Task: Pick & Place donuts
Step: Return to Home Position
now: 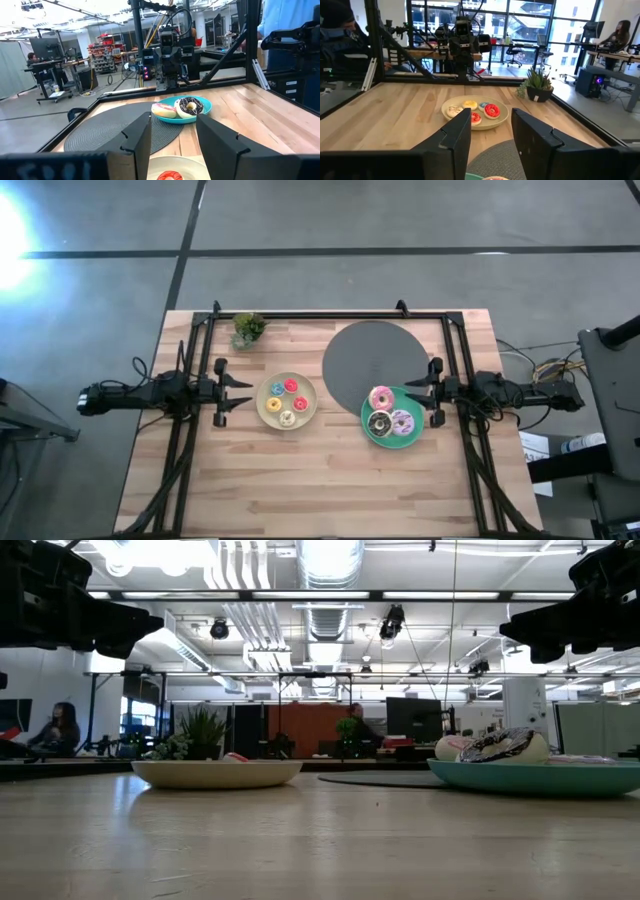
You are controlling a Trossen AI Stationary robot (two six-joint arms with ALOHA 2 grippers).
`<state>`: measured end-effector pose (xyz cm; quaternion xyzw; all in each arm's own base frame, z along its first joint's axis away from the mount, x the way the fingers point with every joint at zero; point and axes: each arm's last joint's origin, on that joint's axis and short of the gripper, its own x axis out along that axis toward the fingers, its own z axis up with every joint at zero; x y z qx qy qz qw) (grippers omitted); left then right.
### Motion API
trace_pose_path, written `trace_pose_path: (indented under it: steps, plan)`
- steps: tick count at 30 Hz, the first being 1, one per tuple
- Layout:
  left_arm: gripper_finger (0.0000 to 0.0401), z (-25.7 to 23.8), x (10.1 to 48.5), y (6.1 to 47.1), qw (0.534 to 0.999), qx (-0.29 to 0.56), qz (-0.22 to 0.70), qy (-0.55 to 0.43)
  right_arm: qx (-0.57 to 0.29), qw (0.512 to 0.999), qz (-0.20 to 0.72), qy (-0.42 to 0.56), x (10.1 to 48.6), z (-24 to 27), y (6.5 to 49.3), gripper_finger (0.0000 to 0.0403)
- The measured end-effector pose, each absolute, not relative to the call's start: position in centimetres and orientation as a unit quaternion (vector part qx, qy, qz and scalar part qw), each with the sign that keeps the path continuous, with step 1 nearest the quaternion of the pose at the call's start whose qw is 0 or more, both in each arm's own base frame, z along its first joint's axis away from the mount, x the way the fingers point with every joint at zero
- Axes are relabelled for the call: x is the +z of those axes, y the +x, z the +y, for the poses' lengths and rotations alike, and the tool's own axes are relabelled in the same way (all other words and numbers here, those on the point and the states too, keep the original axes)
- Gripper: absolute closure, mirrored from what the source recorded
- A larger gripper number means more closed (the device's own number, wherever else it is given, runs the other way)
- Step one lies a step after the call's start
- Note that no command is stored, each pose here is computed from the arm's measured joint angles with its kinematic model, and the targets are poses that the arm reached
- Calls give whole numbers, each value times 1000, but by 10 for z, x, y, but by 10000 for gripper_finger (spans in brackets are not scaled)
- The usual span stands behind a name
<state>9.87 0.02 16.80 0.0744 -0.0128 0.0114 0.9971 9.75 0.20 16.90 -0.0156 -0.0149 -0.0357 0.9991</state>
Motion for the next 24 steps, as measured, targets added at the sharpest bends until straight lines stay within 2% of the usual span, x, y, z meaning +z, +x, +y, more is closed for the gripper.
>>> trace_pose_path:
  steps: [13,24]
  plan:
    - [270,0,168,99,997,11,-13,74,-36,999,-15,-16,169,2,97,280]
    - [270,0,168,99,997,11,-13,74,-36,999,-15,-16,169,2,97,268]
